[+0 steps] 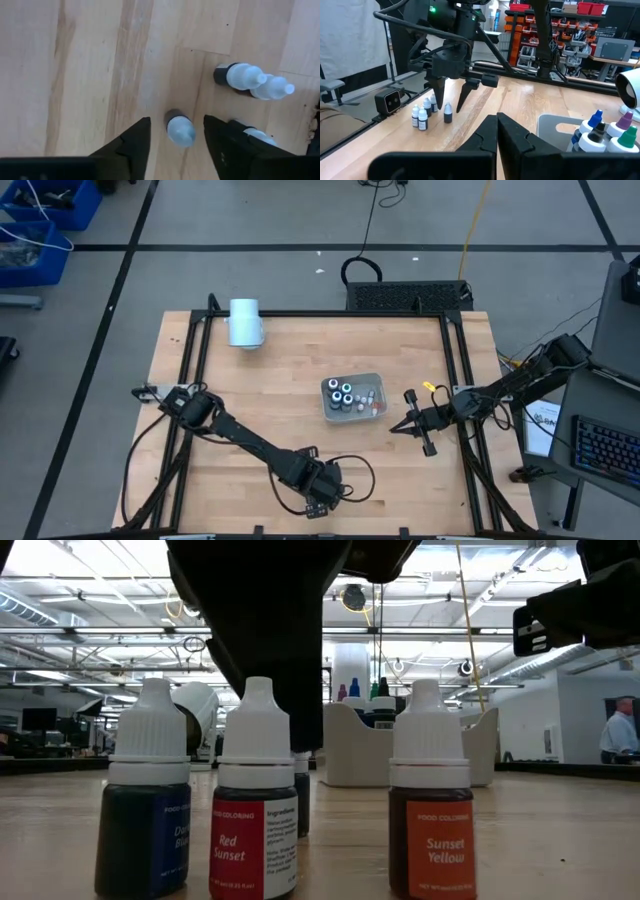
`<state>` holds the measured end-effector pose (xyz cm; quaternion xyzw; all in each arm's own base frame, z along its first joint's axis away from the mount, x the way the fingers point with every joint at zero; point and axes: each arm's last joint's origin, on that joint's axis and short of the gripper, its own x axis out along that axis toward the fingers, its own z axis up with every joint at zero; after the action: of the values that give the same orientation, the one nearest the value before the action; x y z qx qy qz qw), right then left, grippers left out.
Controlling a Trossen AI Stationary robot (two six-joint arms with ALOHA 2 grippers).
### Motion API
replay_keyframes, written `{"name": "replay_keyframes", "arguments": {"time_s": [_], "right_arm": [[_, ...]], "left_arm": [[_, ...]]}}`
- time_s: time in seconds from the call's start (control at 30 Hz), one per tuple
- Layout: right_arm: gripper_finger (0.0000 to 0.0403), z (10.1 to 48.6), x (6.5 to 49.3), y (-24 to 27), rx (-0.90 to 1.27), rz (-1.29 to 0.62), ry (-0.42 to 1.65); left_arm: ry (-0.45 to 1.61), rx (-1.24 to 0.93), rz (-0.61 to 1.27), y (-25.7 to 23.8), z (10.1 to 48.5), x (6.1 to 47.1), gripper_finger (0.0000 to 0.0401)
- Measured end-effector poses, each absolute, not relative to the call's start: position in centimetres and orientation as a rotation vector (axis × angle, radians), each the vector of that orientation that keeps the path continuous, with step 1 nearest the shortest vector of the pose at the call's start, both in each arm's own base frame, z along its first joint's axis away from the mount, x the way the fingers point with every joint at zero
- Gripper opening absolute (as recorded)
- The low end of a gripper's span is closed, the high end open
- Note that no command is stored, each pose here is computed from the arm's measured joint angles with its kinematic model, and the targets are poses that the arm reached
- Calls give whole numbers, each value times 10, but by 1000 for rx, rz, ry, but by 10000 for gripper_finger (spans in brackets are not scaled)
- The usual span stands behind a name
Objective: Pick & Place food coloring
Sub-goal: Put the small black food coloring bottle into the gray bin
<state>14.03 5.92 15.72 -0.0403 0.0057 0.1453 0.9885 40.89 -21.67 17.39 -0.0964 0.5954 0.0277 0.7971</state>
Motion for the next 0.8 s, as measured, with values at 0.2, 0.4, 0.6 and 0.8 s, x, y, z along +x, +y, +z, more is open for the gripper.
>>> {"name": "replay_keyframes", "arguments": {"time_s": [0.2,0.4,0.6,0.8], "right_arm": [[0,157,140,59,-79,292,12],[0,157,140,59,-80,292,12],[0,157,140,59,-81,292,11],[0,157,140,59,-81,292,11]], "left_arm": [[1282,-208,56,-217,174,409,140],[1295,-218,35,-218,174,408,125],[1292,-203,32,-218,174,408,121],[1294,-187,19,-218,174,408,97]]}}
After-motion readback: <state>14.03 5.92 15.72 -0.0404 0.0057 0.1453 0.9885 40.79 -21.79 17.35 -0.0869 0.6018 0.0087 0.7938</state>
